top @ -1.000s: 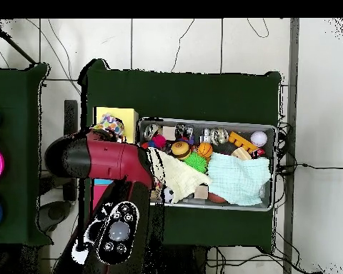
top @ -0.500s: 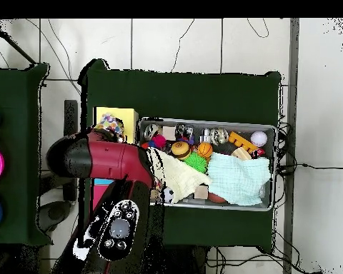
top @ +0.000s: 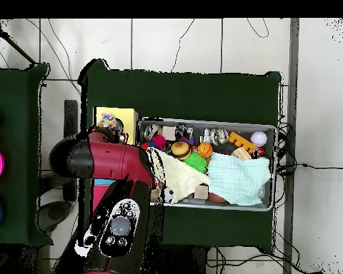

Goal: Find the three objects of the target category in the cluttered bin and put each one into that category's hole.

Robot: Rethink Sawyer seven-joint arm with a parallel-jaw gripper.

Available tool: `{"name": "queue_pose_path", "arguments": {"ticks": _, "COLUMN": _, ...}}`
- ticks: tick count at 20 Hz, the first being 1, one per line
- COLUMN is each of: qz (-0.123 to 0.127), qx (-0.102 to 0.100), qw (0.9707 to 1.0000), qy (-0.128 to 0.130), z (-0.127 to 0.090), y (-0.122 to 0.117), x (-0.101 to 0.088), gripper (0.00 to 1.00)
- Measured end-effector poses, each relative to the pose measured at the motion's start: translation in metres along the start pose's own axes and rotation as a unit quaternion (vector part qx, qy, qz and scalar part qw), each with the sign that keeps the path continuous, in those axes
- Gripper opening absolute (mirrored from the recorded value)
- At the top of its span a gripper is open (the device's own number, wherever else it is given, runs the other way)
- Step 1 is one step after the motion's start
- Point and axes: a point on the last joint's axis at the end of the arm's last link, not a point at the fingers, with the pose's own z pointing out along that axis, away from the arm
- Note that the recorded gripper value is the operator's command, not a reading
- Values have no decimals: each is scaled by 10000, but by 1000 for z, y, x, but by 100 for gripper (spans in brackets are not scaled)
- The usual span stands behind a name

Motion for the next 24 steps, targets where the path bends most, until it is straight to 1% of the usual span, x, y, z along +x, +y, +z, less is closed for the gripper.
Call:
{"name": "queue_pose_path", "arguments": {"ticks": 5, "qz": -11, "qx": 28, "qw": 10000, "qy": 43, "z": 8, "y": 0, "x": 5, "gripper": 0}}
{"name": "queue_pose_path", "arguments": {"ticks": 10, "qz": 16, "qx": 42, "qw": 10000, "qy": 11, "z": 13, "y": 0, "x": 6, "gripper": 0}}
{"name": "queue_pose_path", "arguments": {"ticks": 16, "qz": 45, "qx": 105, "qw": 9999, "qy": -8, "z": 17, "y": 1, "x": 10, "gripper": 0}}
{"name": "queue_pose_path", "arguments": {"ticks": 20, "qz": 53, "qx": 176, "qw": 9998, "qy": -98, "z": 17, "y": 3, "x": 12, "gripper": 0}}
{"name": "queue_pose_path", "arguments": {"ticks": 24, "qz": 74, "qx": 202, "qw": 9996, "qy": -164, "z": 18, "y": 5, "x": 13, "gripper": 0}}
